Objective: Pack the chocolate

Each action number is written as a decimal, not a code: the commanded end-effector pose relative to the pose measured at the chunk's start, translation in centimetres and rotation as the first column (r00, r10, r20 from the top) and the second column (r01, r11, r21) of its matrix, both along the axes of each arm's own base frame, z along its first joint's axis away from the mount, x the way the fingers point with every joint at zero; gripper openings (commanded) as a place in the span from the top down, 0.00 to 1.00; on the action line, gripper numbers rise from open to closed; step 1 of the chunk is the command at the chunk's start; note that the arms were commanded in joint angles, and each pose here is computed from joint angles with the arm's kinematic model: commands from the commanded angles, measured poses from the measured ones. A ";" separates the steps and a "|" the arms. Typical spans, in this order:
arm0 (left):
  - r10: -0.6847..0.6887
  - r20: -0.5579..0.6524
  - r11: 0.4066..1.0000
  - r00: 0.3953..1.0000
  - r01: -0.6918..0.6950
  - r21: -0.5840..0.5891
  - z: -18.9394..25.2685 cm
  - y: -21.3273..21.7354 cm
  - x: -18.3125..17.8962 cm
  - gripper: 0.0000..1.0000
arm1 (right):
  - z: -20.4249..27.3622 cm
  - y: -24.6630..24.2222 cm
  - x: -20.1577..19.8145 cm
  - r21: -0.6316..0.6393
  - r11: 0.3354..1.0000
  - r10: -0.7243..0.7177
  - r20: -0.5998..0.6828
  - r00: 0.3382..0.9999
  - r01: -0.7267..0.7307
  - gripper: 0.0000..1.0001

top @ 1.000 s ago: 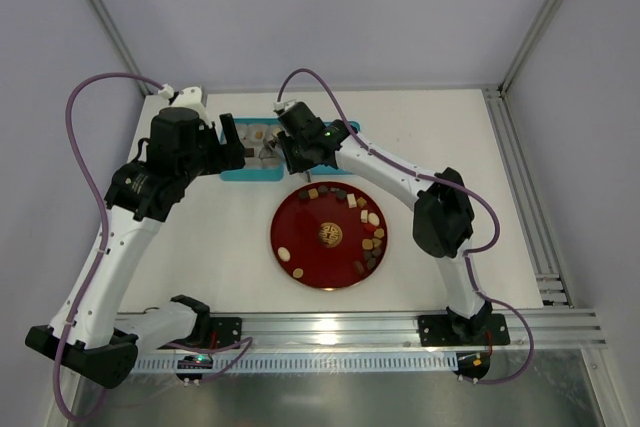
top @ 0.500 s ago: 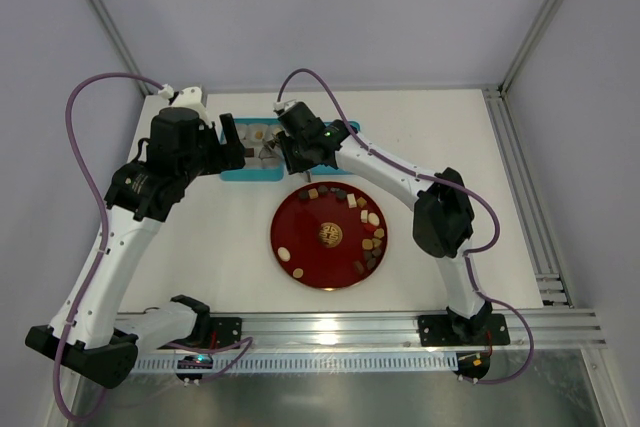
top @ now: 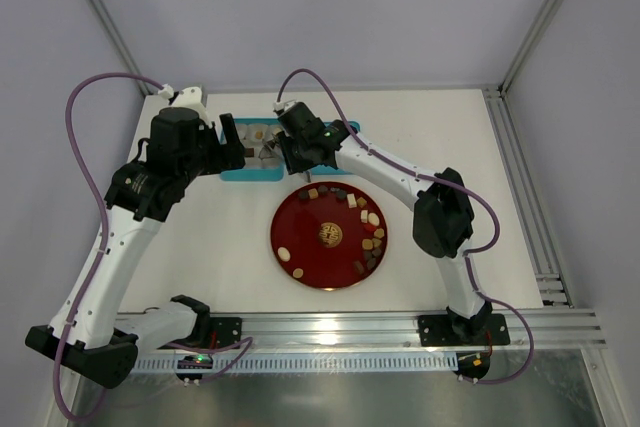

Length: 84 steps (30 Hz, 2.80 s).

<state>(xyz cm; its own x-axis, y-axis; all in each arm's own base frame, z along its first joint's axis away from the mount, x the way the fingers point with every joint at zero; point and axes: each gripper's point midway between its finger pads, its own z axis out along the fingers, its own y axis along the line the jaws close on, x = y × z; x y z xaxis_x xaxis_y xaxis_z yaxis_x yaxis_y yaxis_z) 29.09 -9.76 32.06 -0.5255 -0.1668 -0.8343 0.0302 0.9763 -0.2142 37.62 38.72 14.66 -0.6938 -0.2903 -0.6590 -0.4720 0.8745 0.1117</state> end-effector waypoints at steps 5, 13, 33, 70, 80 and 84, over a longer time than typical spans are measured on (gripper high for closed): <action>-0.004 0.041 1.000 0.999 0.005 -0.018 1.2 -0.1 0.3 0.17 | 2.6 0.1 0.6 0.027 1.000 -0.010 0.053 0.999 0.008 0.62; -0.004 0.042 1.000 0.999 0.004 -0.016 1.2 -0.1 0.3 0.17 | 2.5 -0.1 0.5 0.025 1.000 -0.012 0.051 0.999 0.011 0.62; -0.003 0.042 1.000 0.999 0.004 -0.017 1.2 -0.1 0.3 0.17 | 2.4 -0.3 0.4 0.022 1.000 -0.017 0.053 0.998 0.016 0.59; 0.001 0.050 1.000 0.999 0.000 -0.024 1.8 -0.1 0.2 0.17 | 11.1 -3.4 1.6 0.134 0.989 -0.090 0.170 0.981 0.067 0.57; -0.019 0.046 0.999 0.999 0.021 -0.047 1.6 -0.9 0.7 0.17 | 8.9 -18.3 3.7 0.138 0.931 -0.355 0.123 0.927 0.338 0.57; -0.033 0.043 0.997 0.999 0.036 -0.064 1.4 -1.4 1.0 0.17 | 5.7 -24.7 4.3 0.124 0.879 -0.471 0.080 0.879 0.460 0.57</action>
<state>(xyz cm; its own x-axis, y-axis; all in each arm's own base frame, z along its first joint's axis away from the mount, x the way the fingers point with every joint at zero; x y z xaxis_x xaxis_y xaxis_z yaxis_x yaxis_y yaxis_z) 29.23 -10.27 31.84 -0.5374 -0.1707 -0.8259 0.0428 0.9725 -0.2289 41.75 16.20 21.51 -0.6664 0.0686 -0.7425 -0.0716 0.9853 0.1553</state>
